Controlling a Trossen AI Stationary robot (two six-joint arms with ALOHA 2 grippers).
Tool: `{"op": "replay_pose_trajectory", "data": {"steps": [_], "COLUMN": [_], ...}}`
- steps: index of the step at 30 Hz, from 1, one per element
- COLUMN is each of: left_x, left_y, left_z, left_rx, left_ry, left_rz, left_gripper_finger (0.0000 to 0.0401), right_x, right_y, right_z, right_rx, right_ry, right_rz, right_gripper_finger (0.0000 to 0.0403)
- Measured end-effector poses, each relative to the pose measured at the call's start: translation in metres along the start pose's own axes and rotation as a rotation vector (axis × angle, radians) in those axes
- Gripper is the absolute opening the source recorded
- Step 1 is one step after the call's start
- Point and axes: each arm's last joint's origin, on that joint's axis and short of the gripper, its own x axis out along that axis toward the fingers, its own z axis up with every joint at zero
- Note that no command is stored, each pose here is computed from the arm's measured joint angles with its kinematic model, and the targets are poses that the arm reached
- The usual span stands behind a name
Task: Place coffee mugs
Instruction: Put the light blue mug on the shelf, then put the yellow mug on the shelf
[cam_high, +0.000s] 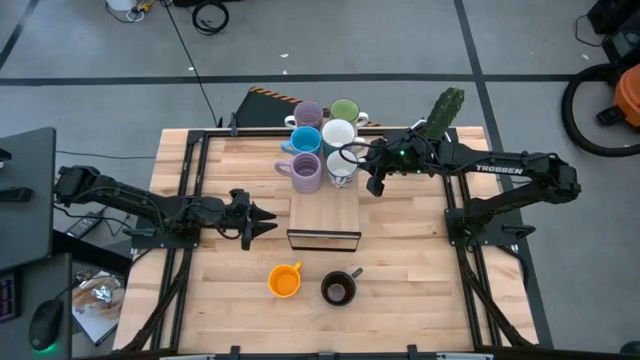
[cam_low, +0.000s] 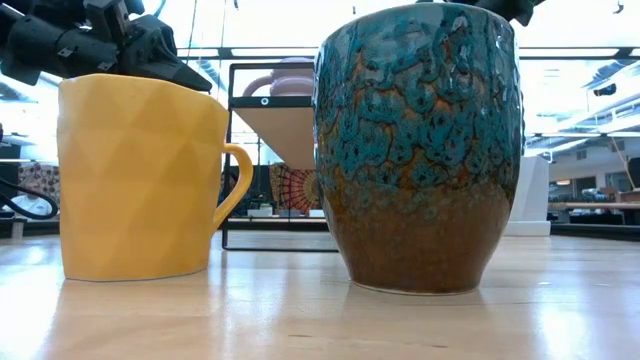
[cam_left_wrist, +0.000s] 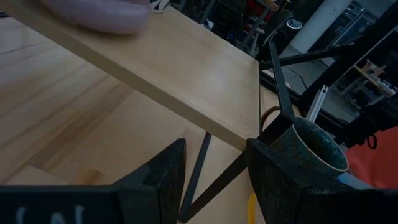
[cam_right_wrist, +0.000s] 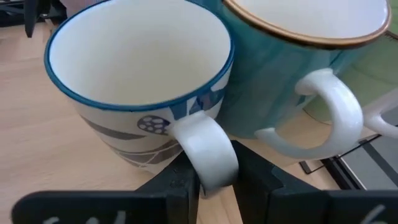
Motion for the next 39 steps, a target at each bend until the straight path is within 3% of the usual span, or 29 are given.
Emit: {"op": "replay_pose_trajectory", "data": {"steps": [12, 22, 31, 39], "left_x": [0.0, 0.0, 0.0, -0.001], "left_y": [0.0, 0.0, 0.002, 0.007], "left_z": [0.0, -0.001, -0.003, -0.013], "left_rx": [0.0, 0.002, 0.008, 0.042], "left_ry": [0.0, 0.008, 0.028, 0.151], "left_rz": [-0.001, 0.004, 0.017, 0.041], "left_gripper_finger": [0.0173, 0.0173, 0.0173, 0.0173], "right_x": [-0.003, -0.045, -0.09, -0.116], "right_y": [0.0, 0.004, 0.017, 0.028], "right_z": [-0.002, 0.007, 0.007, 0.006], "right_rx": [-0.002, -0.007, -0.002, -0.04], "right_ry": [0.024, -0.026, -0.137, -0.218], "right_rz": [0.028, 0.084, 0.172, 0.239], "right_gripper_finger": [0.0148, 0.0205, 0.0208, 0.0208]}}
